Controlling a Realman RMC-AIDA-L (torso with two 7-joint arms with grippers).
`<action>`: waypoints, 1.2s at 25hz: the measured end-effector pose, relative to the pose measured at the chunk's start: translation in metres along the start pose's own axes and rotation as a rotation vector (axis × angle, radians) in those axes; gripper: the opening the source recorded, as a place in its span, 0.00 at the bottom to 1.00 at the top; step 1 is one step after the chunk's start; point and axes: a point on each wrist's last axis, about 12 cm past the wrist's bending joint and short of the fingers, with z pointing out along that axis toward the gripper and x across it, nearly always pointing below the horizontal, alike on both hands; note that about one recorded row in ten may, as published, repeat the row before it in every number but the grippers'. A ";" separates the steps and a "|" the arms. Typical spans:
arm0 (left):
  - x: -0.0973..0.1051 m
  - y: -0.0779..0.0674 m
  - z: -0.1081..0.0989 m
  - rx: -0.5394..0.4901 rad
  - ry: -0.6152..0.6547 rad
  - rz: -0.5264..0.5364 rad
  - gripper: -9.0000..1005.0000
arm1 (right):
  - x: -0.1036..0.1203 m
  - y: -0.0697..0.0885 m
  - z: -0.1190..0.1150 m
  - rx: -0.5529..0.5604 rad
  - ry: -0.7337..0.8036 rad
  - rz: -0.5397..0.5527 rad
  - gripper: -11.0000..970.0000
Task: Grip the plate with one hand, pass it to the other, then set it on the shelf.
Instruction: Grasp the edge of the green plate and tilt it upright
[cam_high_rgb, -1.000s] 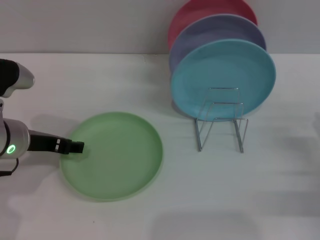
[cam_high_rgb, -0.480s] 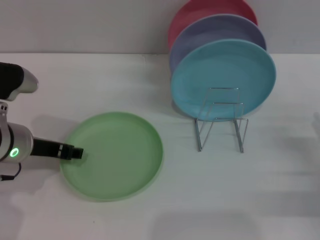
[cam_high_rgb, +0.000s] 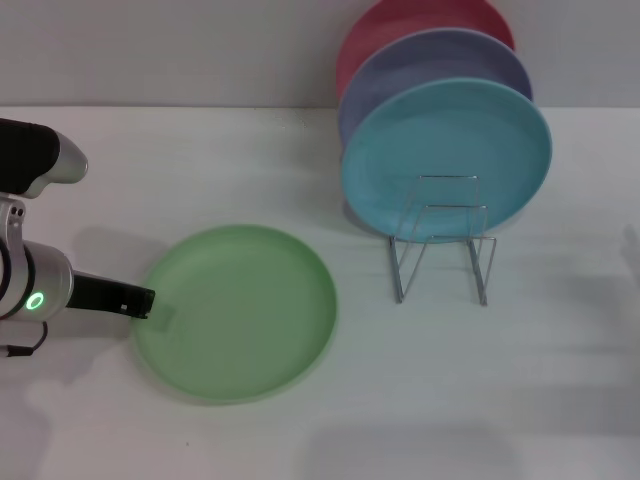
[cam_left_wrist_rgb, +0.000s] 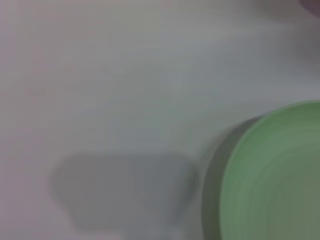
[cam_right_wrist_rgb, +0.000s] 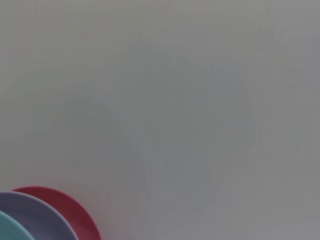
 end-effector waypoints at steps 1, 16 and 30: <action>0.000 0.000 0.000 -0.001 0.000 0.001 0.30 | 0.000 0.000 0.000 -0.003 0.001 -0.001 0.74; -0.009 -0.001 -0.010 -0.012 -0.057 0.048 0.05 | -0.002 0.005 -0.002 -0.046 -0.019 -0.007 0.72; -0.034 -0.001 -0.057 -0.075 -0.265 0.140 0.04 | -0.065 0.051 0.035 -0.398 -0.423 0.162 0.71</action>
